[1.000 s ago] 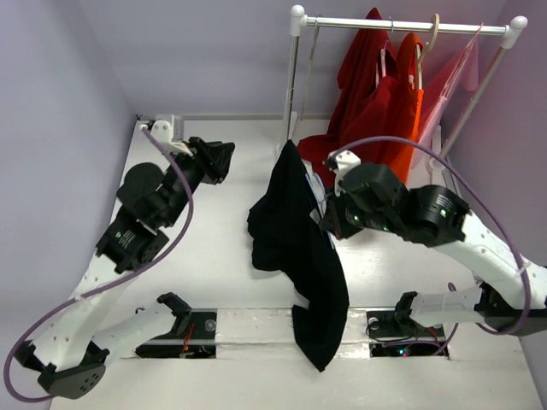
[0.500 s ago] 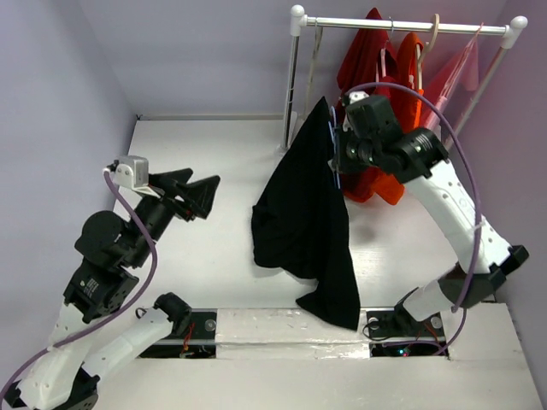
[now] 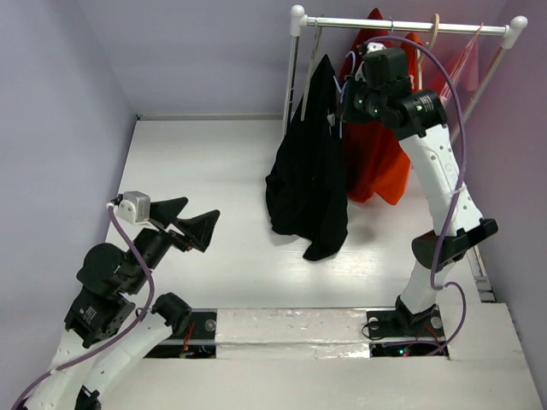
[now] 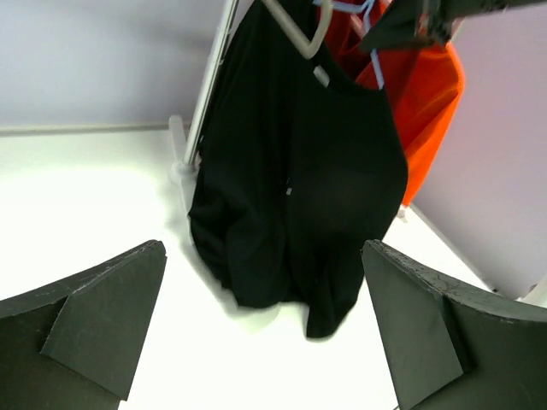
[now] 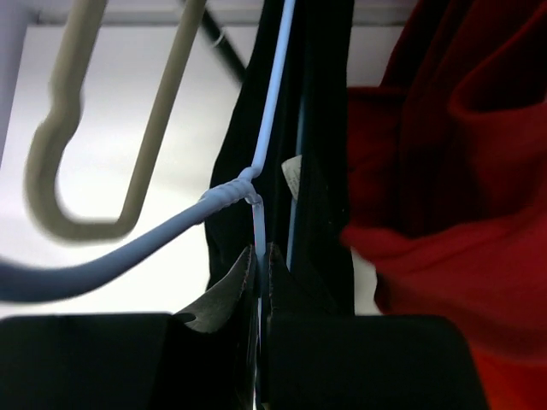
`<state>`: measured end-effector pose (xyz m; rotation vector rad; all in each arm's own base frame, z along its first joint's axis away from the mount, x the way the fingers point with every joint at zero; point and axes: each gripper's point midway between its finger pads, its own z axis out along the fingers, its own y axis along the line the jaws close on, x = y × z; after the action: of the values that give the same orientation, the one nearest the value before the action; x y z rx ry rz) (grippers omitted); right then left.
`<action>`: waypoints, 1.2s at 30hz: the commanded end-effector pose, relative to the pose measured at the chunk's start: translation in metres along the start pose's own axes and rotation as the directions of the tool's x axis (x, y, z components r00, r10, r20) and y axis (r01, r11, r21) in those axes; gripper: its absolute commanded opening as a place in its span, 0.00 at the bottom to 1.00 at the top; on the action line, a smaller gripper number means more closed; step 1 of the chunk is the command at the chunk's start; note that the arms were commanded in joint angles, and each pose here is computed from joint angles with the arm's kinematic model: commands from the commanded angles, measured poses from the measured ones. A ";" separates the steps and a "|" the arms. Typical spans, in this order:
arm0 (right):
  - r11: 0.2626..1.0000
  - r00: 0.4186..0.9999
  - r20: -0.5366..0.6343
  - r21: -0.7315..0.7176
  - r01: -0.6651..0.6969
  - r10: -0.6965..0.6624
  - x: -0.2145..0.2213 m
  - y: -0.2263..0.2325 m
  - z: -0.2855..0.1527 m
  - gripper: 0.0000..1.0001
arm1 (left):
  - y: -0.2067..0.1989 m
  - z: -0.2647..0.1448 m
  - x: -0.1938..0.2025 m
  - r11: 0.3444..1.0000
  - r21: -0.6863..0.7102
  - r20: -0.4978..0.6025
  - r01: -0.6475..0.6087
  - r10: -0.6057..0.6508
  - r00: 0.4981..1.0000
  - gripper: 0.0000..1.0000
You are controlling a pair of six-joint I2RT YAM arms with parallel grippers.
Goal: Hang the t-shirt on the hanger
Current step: Place the hanger at the clothesline.
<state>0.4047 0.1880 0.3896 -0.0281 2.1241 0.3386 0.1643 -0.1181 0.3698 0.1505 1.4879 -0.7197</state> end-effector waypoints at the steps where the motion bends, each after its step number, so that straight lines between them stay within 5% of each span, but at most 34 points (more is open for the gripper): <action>1: 0.997 0.978 0.207 -0.072 -0.022 0.037 -0.060 0.007 -0.009 0.00 | 0.006 0.001 0.004 1.000 -0.015 0.023 -0.018 0.019 1.000 0.99; 11: 0.999 0.947 0.320 -0.039 -0.028 0.039 -0.099 -0.005 0.023 0.00 | 0.010 -0.011 0.021 1.000 0.010 0.059 0.030 -0.030 0.998 0.99; 22: 0.996 0.883 0.467 -0.094 -0.012 0.055 -0.130 0.003 -0.008 0.00 | 0.014 -0.012 0.023 0.999 -0.010 0.064 0.037 -0.036 0.997 0.99; 36: 1.000 0.877 0.480 -0.012 -0.014 0.018 -0.145 -0.024 0.019 0.00 | 0.017 -0.010 0.024 0.999 -0.023 0.062 0.037 -0.035 0.997 0.99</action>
<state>0.4901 0.1700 0.4469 0.0326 1.7965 0.3283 0.1587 -0.1073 0.3354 0.0991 1.4682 -0.7214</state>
